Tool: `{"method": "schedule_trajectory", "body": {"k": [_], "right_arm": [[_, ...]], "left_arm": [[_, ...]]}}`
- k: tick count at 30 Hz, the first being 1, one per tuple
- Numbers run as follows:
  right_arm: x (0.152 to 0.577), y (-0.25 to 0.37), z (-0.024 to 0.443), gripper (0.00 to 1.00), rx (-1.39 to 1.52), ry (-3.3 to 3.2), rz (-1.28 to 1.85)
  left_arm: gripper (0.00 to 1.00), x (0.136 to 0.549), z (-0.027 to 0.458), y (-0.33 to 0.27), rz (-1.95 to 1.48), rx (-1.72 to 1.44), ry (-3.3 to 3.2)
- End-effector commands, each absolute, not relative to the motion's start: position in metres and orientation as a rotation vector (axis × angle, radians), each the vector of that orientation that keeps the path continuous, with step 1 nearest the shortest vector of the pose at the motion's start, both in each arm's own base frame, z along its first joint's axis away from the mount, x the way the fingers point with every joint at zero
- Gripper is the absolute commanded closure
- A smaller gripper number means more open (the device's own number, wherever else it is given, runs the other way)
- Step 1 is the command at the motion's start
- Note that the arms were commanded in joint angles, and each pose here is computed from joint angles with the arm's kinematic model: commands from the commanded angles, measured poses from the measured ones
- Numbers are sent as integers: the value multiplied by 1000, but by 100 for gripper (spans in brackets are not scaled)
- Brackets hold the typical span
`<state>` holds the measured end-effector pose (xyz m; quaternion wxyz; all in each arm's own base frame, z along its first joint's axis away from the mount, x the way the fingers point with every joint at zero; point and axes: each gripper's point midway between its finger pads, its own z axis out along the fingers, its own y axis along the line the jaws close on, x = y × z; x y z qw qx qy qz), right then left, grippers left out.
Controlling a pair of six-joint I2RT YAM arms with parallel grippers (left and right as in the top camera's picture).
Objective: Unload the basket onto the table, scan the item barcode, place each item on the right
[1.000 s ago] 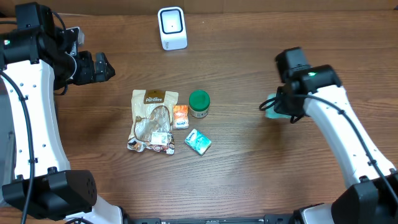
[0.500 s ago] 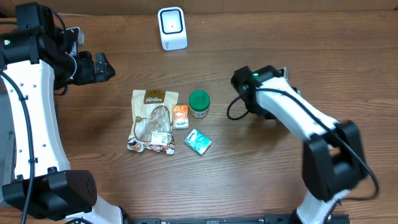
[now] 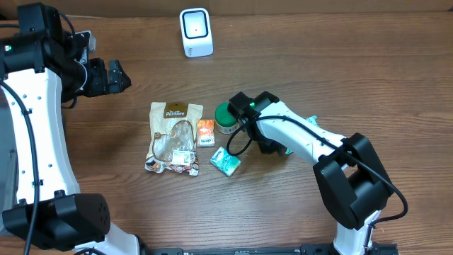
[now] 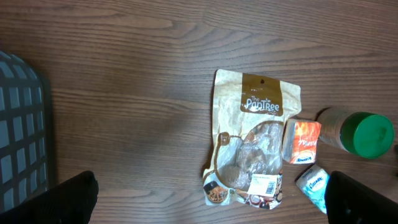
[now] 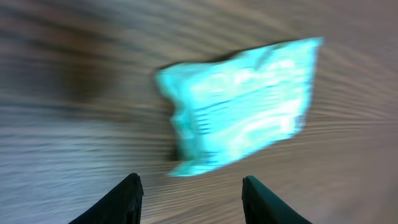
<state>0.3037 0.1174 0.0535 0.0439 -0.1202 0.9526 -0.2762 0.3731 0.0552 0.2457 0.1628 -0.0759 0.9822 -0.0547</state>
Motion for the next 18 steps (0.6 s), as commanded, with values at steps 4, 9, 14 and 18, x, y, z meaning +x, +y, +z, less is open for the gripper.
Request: {"method": "schedule_trajectory", "body": {"k": [4, 9, 14, 18], "right_arm": [[324, 157, 72, 52, -124, 3053, -155], [348, 102, 94, 52, 215, 3041, 42], [343, 44, 84, 65, 519, 3091, 107], [326, 23, 63, 79, 644, 3129, 86]], "left_arm": [[1, 374, 254, 53, -140, -164, 2779], [1, 374, 254, 53, -140, -164, 2779], [1, 374, 254, 53, -140, -164, 2779], [0, 374, 254, 53, -140, -164, 2779]]}}
